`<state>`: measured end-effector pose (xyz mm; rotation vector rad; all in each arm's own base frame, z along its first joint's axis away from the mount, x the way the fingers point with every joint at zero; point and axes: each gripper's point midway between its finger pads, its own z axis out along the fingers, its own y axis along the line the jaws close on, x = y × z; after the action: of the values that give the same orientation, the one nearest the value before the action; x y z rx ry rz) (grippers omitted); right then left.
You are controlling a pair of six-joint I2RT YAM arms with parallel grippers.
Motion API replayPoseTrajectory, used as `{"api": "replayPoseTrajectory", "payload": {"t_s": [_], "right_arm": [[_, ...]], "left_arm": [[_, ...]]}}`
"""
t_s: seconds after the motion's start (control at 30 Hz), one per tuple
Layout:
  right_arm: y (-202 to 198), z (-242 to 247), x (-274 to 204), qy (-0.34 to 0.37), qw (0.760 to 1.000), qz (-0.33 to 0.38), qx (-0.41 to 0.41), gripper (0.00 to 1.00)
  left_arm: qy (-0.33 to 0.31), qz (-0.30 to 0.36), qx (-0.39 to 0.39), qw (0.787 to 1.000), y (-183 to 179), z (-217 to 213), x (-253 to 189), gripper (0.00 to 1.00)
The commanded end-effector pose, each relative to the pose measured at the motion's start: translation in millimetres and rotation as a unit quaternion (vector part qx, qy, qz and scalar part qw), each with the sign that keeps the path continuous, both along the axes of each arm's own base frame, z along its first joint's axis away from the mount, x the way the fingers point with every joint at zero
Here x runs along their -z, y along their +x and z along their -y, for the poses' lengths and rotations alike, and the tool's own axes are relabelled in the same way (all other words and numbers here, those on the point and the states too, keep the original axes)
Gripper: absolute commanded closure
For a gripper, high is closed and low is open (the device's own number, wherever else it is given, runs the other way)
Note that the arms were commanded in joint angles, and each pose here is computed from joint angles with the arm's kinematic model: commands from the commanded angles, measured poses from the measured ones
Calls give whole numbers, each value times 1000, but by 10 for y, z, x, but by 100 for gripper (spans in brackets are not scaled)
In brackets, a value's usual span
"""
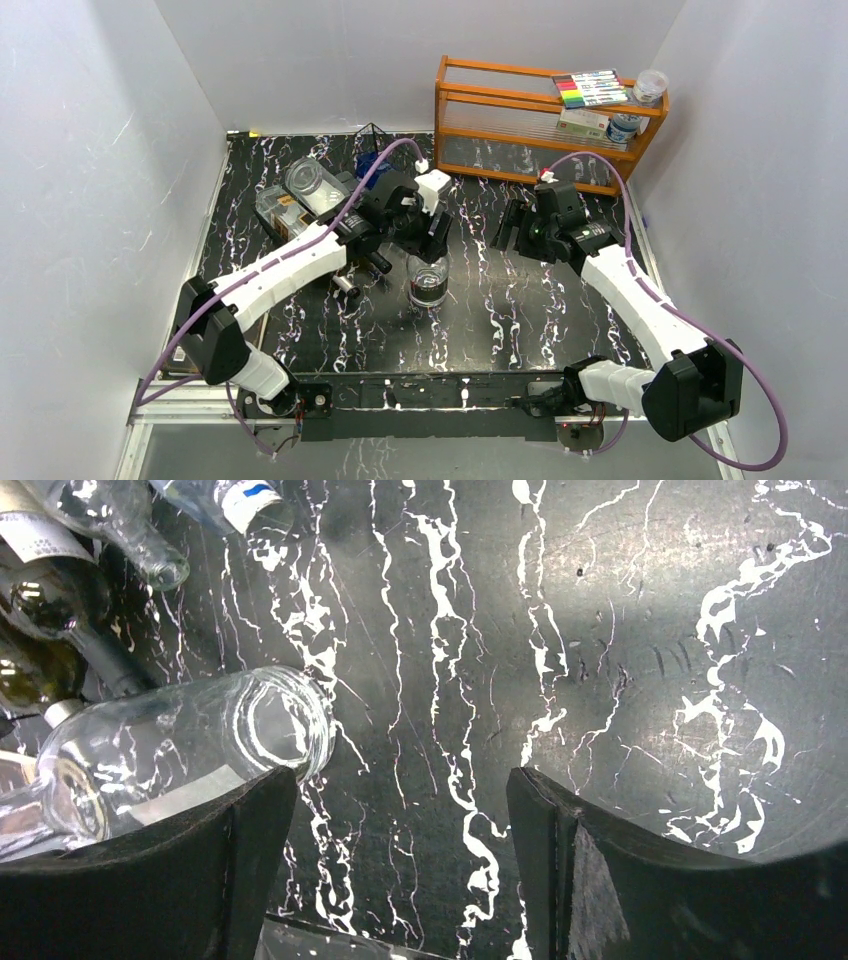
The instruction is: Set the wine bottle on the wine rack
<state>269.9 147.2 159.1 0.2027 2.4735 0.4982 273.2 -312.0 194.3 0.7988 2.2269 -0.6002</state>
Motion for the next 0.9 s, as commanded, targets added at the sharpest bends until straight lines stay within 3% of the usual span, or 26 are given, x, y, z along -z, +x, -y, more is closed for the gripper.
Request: {"api": "replayPoseTrajectory", "payload": {"t_s": [0.0, 0.13, 0.33, 0.43, 0.6, 0.7, 0.87], "right_arm": [[79, -55, -368, -1, 997, 54, -49, 13], [80, -104, -536, -8, 995, 67, -79, 14], [-71, -572, -932, -3, 979, 109, -171, 15], [-209, -886, -1065, -25, 968, 135, -209, 15], [-339, -1223, -1236, -27, 954, 169, -245, 14], [-388, -1372, -1321, -23, 946, 182, -266, 14], [-344, -1569, -1139, -64, 944, 165, -277, 15]], "left_arm": [[-45, 38, 5, 998, 4, 36, -280, 28], [-62, 76, -6, 995, 77, 4, -437, 21], [-130, 159, -26, 978, 118, -77, -1191, 15], [-136, 220, -88, 962, 204, -365, -1513, 14], [-107, 312, -260, 908, 354, -1163, -1783, 12], [-108, 324, -293, 893, 296, -1374, -1858, 12], [-109, 304, -300, 898, 210, -1441, -1696, 11]]}}
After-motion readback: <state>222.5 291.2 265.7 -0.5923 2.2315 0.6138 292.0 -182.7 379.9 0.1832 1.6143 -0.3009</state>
